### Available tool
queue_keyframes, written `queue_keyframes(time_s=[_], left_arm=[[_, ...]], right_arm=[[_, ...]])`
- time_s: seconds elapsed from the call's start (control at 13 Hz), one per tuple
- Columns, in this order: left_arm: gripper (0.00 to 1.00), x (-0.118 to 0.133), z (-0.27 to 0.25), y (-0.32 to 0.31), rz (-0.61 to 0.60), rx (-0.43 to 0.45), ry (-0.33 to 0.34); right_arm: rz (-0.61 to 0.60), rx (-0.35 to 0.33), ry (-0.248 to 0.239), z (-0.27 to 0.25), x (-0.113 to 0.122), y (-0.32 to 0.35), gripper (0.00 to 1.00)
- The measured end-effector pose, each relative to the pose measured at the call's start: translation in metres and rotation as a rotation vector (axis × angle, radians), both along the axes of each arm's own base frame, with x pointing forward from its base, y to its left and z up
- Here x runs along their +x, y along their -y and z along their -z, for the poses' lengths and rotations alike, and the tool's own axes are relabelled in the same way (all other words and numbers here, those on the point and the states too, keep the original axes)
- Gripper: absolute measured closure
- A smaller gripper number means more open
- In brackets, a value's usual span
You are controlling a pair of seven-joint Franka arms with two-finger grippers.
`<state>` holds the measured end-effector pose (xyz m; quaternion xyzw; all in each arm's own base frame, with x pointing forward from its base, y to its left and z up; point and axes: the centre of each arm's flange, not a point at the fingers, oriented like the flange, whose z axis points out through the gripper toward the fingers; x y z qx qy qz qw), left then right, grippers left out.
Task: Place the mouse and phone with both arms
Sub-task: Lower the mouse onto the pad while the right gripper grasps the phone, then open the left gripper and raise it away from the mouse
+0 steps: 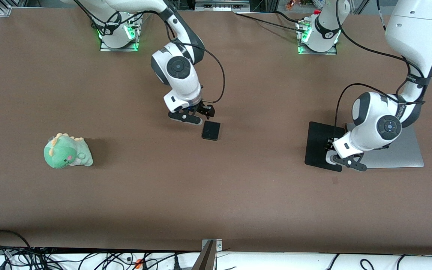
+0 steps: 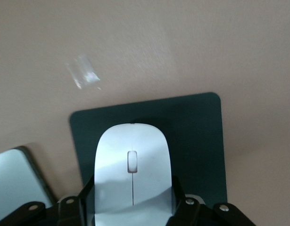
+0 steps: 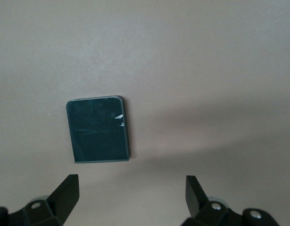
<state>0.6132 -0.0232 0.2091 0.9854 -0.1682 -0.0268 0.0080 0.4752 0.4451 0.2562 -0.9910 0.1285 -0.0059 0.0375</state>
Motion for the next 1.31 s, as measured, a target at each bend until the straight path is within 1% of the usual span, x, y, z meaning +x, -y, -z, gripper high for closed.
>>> queue_keyframes(time_s=[0.31,0.46,0.54,0.69,0.77,0.85,0.92,1.08,1.31], left_arm=[[0.38,-0.006,0.022,0.002,0.0,-0.015,0.029],[0.38,-0.009,0.031,0.002,-0.001,-0.021,0.038],[0.33,-0.009,0.032,0.002,-0.002,-0.021,0.039],[0.13,-0.006,0.027,0.001,-0.004,-0.021,0.054],[0.03,-0.002,0.016,0.0,-0.005,-0.019,0.071],[0.0,0.004,0.0,-0.001,-0.006,-0.013,0.083],[0.0,0.01,-0.023,-0.004,-0.008,0.001,0.068],[0.0,0.025,-0.083,-0.009,-0.016,0.033,0.005],[0.0,0.044,-0.171,-0.01,-0.026,0.056,-0.048]], right_arm=[[0.031,0.007,0.018,0.023,0.015,-0.024,0.0],[0.029,-0.01,0.031,0.042,0.014,-0.042,0.0],[0.026,-0.014,0.041,0.051,0.012,-0.047,0.0],[0.019,-0.024,0.042,0.066,0.011,-0.049,0.0],[0.014,-0.032,0.04,0.072,0.009,-0.049,0.0],[0.008,-0.038,0.039,0.077,0.008,-0.05,0.0],[0.003,-0.043,0.041,0.078,0.007,-0.05,0.0],[-0.005,-0.048,0.047,0.078,0.007,-0.05,0.0],[-0.006,-0.048,0.048,0.081,0.006,-0.05,0.01]])
